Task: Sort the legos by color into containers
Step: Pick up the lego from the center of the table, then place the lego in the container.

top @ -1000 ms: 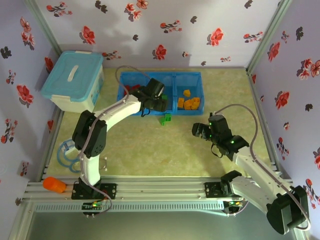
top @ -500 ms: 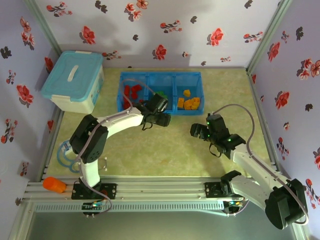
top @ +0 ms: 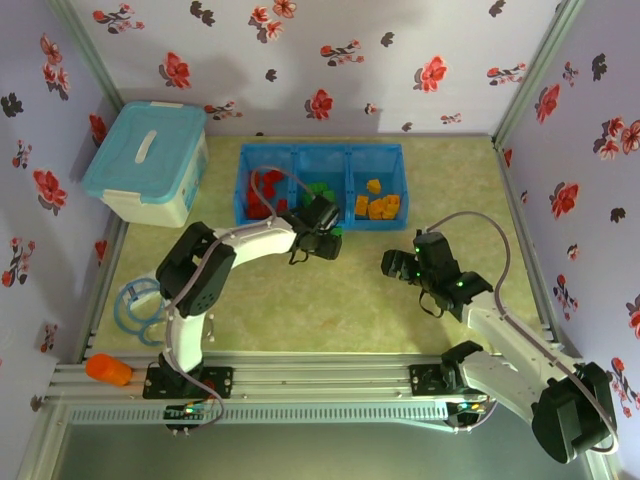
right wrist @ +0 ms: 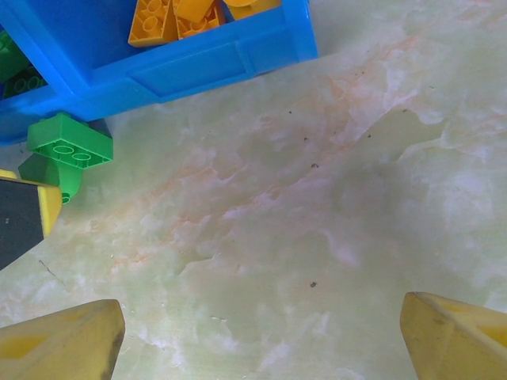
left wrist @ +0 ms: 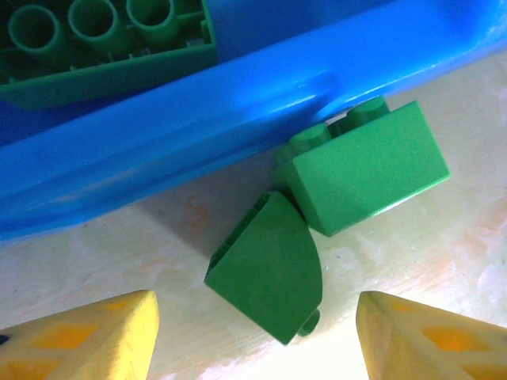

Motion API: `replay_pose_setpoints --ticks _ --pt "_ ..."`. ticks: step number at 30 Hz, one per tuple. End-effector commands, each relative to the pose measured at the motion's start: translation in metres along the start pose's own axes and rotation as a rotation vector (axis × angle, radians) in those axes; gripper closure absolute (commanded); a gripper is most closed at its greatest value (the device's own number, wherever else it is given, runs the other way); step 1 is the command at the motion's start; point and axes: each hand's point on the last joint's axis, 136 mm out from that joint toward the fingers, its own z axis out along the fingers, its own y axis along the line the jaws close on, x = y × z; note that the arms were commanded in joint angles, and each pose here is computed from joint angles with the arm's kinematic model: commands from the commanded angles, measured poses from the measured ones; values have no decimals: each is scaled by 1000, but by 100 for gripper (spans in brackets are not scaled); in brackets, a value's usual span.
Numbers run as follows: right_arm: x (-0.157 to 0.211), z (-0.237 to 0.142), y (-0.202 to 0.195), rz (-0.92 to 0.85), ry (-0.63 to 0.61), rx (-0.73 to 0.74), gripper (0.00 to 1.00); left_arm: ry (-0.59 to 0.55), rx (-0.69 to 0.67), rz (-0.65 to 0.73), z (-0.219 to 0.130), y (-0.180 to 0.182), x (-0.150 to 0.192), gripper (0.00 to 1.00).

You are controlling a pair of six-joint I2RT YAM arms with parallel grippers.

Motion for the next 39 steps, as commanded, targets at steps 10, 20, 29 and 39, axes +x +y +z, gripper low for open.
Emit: replay_pose_setpoints --ticks 10,20,29,39 --pt "3 0 -4 19 -11 10 10 3 8 19 9 -9 -14 54" --pt "5 1 -5 27 -8 10 10 -49 6 10 -22 -3 -15 69" --pt "3 -2 -3 31 -14 1 11 -167 29 -2 -74 0 -52 69" --pt "1 -6 2 36 -11 -18 11 -208 -22 -46 -80 38 -121 71"
